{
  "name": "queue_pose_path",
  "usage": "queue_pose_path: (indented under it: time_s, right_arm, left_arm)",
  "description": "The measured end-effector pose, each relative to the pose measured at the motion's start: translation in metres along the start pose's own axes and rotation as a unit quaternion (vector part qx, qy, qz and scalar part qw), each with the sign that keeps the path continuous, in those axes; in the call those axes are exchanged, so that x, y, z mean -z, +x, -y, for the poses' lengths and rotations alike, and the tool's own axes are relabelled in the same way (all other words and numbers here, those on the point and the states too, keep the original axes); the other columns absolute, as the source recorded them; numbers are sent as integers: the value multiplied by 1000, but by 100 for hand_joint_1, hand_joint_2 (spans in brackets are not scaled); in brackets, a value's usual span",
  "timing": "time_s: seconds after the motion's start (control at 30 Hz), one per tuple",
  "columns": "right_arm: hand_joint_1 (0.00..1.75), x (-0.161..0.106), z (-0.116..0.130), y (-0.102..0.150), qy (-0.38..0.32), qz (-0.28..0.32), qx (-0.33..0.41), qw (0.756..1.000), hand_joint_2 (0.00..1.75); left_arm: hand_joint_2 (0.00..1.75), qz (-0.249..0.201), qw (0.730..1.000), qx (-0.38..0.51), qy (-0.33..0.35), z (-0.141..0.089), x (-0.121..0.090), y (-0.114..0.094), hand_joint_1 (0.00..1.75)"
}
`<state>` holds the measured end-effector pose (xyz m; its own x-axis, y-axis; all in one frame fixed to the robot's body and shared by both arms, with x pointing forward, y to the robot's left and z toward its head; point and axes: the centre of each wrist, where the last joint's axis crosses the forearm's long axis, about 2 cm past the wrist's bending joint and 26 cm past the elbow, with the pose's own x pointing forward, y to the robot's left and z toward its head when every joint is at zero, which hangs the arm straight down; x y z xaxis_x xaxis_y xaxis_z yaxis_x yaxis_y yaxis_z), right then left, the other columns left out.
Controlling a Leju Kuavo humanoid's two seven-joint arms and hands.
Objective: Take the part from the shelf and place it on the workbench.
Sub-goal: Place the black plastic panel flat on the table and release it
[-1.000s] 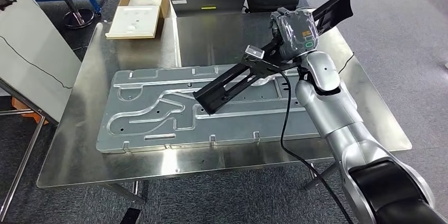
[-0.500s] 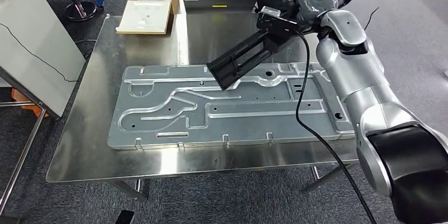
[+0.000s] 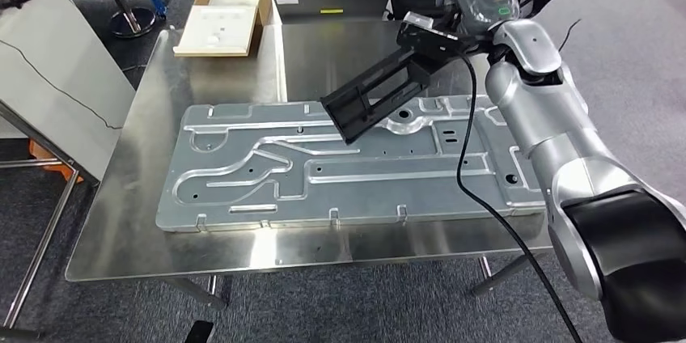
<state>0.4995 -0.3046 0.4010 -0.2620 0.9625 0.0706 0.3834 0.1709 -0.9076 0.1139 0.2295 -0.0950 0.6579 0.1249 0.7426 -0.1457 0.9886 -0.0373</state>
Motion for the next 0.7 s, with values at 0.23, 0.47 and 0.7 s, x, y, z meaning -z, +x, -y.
queue_pose_path:
  time_s: [0.23,0.47,0.7]
  right_arm:
    - [0,-7,-24,14,32,22,0,999,175]
    - [0,-2,-23,27,47,37,-3,998,175]
    - [0,0,-25,29,54,41,-10,998,175]
  left_arm:
    - [175,5,1000,21,11,-2,1,1,0]
    - [175,0,1000,20,1,-2,2,3,0]
    - [175,0,1000,14,-1,-2,2,3,0]
